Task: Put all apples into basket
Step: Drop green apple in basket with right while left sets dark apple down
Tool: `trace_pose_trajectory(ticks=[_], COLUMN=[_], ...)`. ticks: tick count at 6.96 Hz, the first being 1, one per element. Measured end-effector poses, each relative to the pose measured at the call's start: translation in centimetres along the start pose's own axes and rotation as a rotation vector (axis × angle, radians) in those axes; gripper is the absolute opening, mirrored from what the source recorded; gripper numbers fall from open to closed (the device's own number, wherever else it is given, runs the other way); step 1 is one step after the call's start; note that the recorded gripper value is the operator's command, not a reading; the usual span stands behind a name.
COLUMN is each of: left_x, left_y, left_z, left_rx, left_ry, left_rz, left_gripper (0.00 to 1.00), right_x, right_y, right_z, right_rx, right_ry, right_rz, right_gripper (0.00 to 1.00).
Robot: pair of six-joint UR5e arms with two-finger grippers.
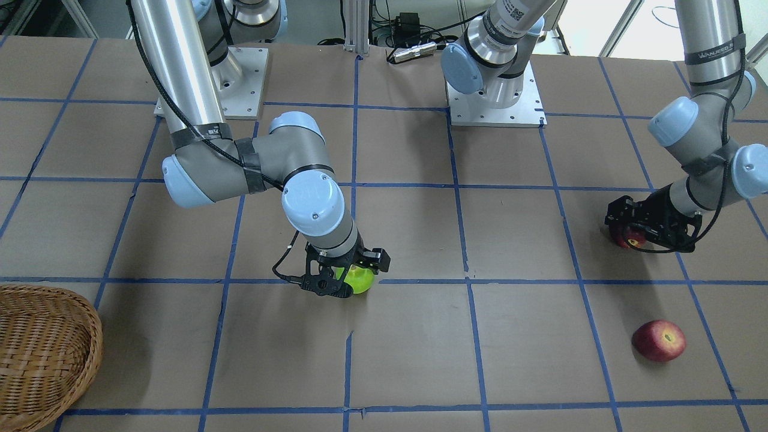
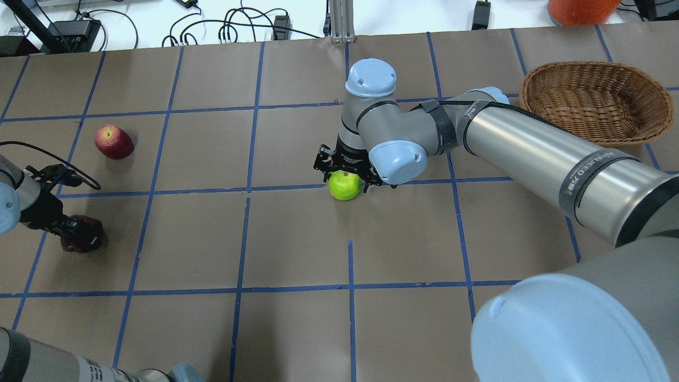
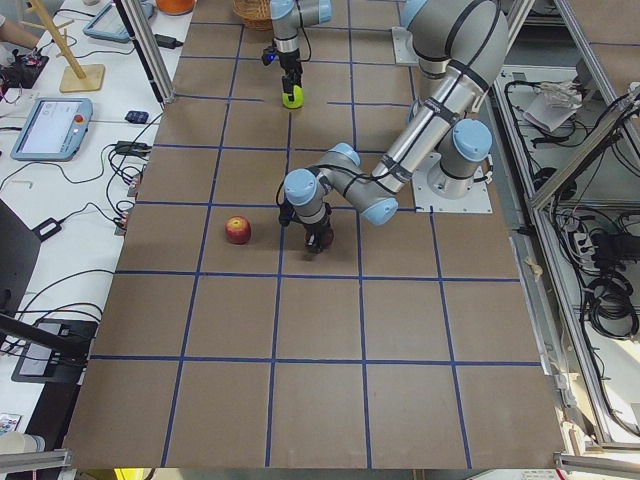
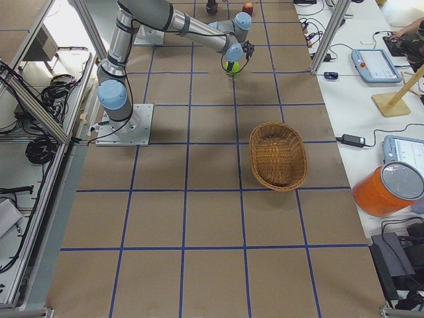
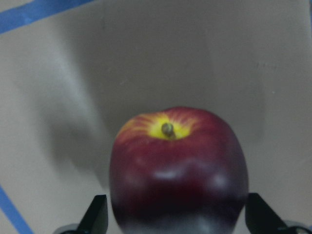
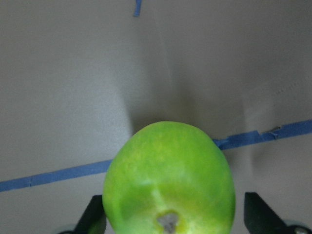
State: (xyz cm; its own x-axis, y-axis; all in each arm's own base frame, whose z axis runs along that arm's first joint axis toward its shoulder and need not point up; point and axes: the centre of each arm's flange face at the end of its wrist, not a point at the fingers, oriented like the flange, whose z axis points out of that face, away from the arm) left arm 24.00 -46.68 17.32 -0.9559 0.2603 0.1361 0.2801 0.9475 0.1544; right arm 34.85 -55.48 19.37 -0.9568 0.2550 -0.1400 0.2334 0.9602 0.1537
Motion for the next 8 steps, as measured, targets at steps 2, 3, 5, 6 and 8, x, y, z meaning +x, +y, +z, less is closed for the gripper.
trace_pose_trajectory(ticks=[2, 3, 5, 6, 8], left_x=[2.4, 5.7, 15.9, 22.3, 36.1], left_y=[-3.2, -6.0, -11.4, -14.0, -18.3], left_z=[-2.8, -5.4, -8.8, -9.0, -6.8], left_rx=[0.059, 0.069, 0.067, 0.079, 0.123], left_ry=[-0.014, -0.027, -0.028, -0.012, -0.004], left_rz=[-0.113, -0.177, -0.334, -0.446, -0.651], left_gripper=[0.61, 0.61, 0.61, 0.61, 0.61], right_x=[0.1, 0.3, 3.0, 7.0, 19.7], right_y=[-0.3, -0.7, -3.6, -7.0, -14.4], right_z=[-0.2, -1.8, -9.3, -13.9, -20.4], right_rx=[0.007, 0.026, 0.074, 0.090, 0.123], right_ry=[0.004, 0.008, 0.053, 0.078, 0.134], right_rz=[0.001, 0.004, 0.058, 0.094, 0.052], right_gripper=[0.00, 0.00, 0.00, 0.00, 0.00])
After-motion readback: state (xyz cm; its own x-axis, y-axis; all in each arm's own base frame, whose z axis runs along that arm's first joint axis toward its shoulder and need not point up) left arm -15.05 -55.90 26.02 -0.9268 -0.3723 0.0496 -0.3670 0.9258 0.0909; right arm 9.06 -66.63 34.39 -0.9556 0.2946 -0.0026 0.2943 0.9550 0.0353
